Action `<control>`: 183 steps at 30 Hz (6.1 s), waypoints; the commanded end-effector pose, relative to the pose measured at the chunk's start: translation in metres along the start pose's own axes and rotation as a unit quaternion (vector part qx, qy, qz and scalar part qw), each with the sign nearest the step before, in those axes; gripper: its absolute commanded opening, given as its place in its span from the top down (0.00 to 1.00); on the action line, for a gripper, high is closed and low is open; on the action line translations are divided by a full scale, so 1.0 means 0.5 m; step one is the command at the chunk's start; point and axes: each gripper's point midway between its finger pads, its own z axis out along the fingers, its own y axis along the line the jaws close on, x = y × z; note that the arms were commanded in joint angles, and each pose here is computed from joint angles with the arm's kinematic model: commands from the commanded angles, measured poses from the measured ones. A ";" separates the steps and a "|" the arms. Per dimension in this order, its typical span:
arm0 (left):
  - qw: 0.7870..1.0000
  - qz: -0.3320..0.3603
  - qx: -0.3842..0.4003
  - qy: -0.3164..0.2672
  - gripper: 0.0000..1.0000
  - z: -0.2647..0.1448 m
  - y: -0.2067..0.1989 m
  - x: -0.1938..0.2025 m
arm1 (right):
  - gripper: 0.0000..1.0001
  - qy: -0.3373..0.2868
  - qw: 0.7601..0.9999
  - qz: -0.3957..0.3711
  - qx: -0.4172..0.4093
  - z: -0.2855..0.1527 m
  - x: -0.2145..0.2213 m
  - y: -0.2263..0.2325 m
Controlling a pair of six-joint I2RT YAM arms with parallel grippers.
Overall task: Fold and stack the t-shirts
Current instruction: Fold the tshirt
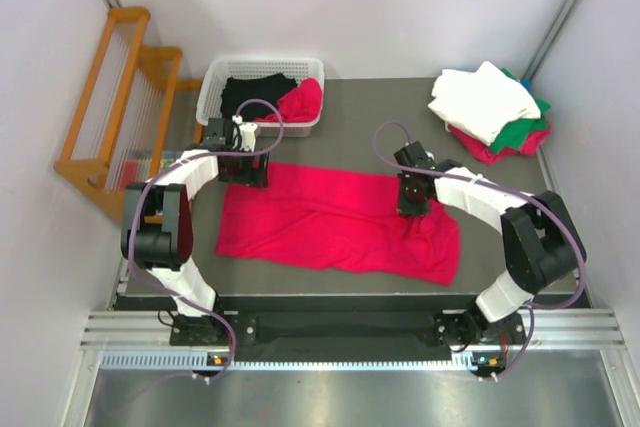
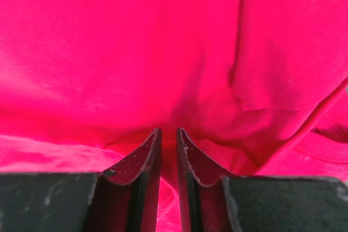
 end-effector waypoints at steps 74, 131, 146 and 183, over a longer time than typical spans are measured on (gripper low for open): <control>1.000 0.017 0.001 -0.017 0.14 0.041 0.008 -0.093 | 0.70 -0.052 0.994 0.090 0.035 0.057 -0.130 -0.065; 0.995 -0.051 0.012 -0.088 0.13 -0.153 0.075 -0.080 | 0.71 -0.059 0.992 0.111 0.000 0.181 -0.334 -0.092; 1.000 -0.004 0.016 0.000 0.15 0.026 0.003 -0.052 | 0.30 -0.143 0.984 0.096 -0.037 -0.040 -0.354 -0.048; 0.999 -0.037 0.022 0.024 0.15 0.000 0.039 0.035 | 0.27 -0.036 0.997 -0.027 -0.066 -0.024 -0.001 0.028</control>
